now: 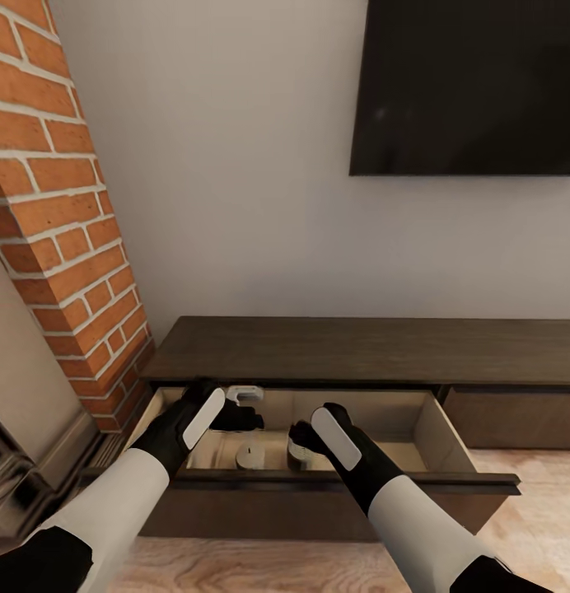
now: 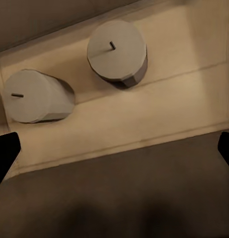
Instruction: Place each of the two pumpkins and all three candles from the living room inside a cabinet in the living room (use any cabinet), then make sure every cabinet is closed, and position the cauldron so it is next to a table in the living room.
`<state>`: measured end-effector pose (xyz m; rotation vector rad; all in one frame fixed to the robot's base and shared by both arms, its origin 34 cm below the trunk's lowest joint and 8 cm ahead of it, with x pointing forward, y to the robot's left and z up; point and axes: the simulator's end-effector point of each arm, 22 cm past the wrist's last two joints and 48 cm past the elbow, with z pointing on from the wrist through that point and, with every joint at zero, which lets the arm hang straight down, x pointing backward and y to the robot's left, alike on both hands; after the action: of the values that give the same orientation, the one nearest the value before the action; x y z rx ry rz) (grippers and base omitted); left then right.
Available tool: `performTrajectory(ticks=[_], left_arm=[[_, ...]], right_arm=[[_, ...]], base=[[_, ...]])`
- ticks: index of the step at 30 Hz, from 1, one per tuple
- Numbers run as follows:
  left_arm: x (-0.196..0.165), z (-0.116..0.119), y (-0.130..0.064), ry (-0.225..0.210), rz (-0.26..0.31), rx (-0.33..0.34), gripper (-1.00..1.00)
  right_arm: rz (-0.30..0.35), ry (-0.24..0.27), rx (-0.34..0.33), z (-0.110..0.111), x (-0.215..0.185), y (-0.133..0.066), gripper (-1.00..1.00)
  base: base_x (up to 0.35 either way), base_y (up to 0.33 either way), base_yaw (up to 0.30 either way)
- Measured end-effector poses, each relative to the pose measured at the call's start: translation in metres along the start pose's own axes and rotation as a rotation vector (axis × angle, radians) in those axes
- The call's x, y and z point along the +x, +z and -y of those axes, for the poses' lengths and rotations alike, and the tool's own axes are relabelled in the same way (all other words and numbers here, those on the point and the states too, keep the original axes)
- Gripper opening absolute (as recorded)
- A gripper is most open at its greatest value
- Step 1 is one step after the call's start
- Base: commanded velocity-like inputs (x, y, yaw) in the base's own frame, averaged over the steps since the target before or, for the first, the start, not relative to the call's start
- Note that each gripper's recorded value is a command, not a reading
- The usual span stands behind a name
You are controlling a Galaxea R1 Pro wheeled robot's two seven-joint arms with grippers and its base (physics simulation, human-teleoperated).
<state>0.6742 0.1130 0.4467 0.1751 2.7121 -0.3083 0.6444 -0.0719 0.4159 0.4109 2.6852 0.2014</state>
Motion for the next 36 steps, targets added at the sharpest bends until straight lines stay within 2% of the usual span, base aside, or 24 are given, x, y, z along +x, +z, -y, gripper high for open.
performTrajectory(ticks=[10,19,36], left_arm=[[-0.034,0.017,-0.039,0.033,0.11,0.015,1.0],[-0.046,0.022,-0.062,0.045,0.155,0.013,1.0],[-0.06,0.032,-0.103,0.063,0.219,0.009,1.0]], right_arm=[[0.063,-0.018,-0.008,-0.008,-0.013,-0.02,1.0],[0.123,0.001,-0.024,-0.015,-0.027,-0.04,1.0],[0.194,-0.016,-0.045,-0.025,-0.044,-0.077,1.0]], base=[[-0.002,0.0,0.0],[0.0,0.0,0.0],[-0.074,0.0,0.0]])
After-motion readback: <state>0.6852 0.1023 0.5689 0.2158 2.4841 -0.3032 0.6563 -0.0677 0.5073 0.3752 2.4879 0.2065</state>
